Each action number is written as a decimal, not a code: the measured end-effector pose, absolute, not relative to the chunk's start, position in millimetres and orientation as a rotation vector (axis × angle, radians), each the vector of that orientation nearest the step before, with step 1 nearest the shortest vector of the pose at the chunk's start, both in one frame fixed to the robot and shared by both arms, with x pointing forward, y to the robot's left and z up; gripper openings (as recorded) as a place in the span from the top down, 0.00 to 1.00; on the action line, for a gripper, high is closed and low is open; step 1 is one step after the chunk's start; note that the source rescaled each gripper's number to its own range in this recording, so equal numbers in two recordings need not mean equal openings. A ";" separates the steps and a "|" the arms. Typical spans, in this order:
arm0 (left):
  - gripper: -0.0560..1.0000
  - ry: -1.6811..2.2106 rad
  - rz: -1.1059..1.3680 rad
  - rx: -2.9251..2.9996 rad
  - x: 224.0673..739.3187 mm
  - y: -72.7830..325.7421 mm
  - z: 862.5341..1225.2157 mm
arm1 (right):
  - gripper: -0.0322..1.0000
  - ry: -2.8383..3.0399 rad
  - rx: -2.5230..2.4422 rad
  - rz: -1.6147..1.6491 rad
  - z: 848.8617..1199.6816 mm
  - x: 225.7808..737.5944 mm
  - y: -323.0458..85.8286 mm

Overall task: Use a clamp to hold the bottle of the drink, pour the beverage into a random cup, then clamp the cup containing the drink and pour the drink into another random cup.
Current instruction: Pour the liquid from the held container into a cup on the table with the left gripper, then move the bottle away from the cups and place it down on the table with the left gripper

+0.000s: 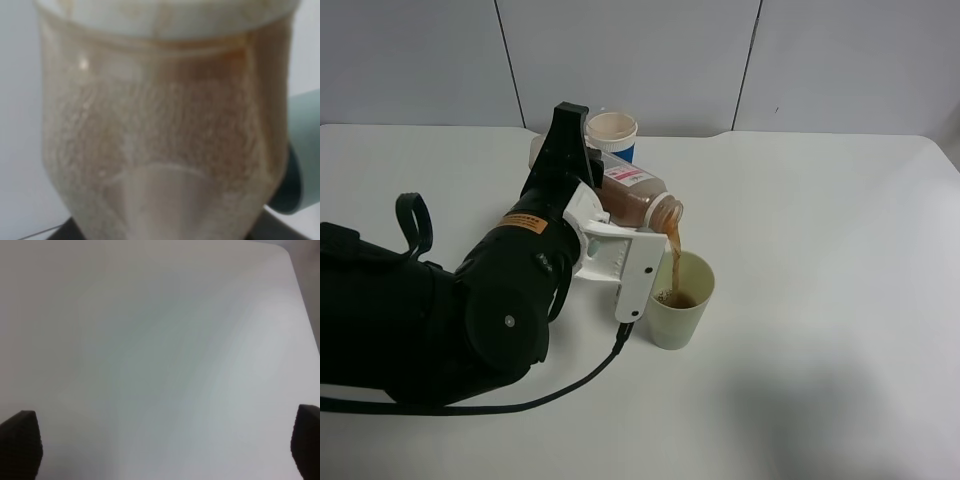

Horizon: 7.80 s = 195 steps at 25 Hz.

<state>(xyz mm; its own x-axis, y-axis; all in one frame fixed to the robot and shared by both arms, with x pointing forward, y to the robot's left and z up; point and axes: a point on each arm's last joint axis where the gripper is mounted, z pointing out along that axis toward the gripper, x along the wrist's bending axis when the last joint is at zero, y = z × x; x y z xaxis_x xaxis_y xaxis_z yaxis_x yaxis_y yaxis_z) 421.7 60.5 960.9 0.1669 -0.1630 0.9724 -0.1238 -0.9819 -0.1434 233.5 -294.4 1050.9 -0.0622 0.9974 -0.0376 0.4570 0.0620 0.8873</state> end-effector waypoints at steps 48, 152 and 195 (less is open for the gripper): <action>0.95 0.432 -1.966 -2.249 422.3 60.7 964.3 | 0.00 1.616 1.484 0.944 1050.9 233.5 -294.4; 0.95 -1.882 -1.946 -3.232 480.2 210.4 1035.1 | 0.00 1.616 1.484 0.944 1050.9 233.5 -294.4; 0.95 -2.498 -1.336 -2.913 482.6 292.3 875.8 | 0.00 1.616 1.484 0.944 1050.9 233.5 -294.4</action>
